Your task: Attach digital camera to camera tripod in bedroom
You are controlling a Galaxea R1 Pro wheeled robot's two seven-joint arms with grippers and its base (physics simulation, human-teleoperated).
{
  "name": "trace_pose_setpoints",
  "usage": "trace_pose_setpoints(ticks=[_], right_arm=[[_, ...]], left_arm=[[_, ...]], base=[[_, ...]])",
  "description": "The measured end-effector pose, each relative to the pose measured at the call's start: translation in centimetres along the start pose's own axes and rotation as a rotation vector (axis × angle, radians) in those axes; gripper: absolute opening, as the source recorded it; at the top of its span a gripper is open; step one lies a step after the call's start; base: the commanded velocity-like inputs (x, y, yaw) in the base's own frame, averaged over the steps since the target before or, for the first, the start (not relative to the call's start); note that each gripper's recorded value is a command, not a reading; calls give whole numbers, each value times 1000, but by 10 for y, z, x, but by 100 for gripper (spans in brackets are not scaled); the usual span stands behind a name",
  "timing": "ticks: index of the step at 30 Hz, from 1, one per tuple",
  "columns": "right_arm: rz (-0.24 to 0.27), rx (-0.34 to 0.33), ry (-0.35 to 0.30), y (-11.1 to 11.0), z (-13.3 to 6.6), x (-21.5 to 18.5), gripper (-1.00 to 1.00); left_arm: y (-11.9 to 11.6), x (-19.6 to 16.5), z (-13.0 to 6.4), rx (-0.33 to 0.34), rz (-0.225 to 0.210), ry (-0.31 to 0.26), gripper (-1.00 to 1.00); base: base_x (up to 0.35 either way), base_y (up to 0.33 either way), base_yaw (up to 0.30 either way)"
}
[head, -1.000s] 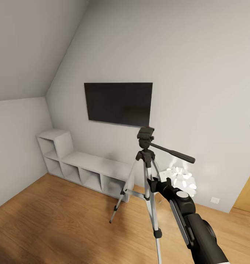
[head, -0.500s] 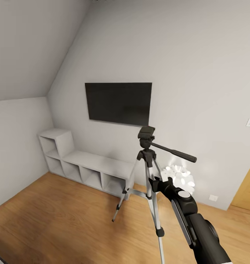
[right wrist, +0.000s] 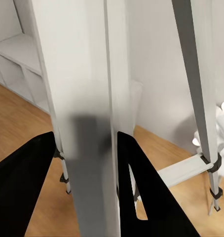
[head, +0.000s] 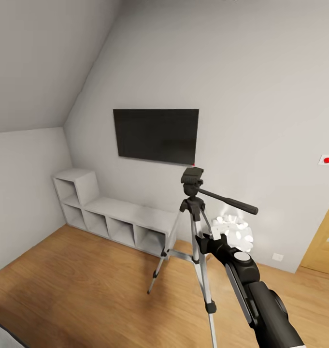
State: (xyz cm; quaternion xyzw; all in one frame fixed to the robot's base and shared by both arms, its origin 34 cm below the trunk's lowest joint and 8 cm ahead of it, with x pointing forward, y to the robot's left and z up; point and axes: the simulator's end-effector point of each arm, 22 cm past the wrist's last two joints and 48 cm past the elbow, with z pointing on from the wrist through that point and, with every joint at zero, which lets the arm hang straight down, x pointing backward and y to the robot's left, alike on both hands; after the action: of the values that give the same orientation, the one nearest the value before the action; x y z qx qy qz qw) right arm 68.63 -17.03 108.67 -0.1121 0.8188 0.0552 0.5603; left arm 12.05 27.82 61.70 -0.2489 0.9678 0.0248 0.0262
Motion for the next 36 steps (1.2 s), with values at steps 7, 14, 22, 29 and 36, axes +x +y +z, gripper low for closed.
trace_pose_setpoints(ticks=[7,14,22,29,36], right_arm=[[2,-3,5,1,1,2,-100],[10,-7,5,1,1,2,-100],[11,-8,4,1,1,2,-100],[11,-8,4,1,1,2,-100],[11,-9,4,2,1,2,-100]], left_arm=[[0,0,0,0,0,0,100],[0,0,0,0,0,0,100],[0,0,0,-1,0,0,100],[0,0,0,-1,-1,0,100],[0,0,0,0,0,0,100]], base=[[-2,0,28],[0,0,181],[0,0,219],[0,0,221],[0,0,211]])
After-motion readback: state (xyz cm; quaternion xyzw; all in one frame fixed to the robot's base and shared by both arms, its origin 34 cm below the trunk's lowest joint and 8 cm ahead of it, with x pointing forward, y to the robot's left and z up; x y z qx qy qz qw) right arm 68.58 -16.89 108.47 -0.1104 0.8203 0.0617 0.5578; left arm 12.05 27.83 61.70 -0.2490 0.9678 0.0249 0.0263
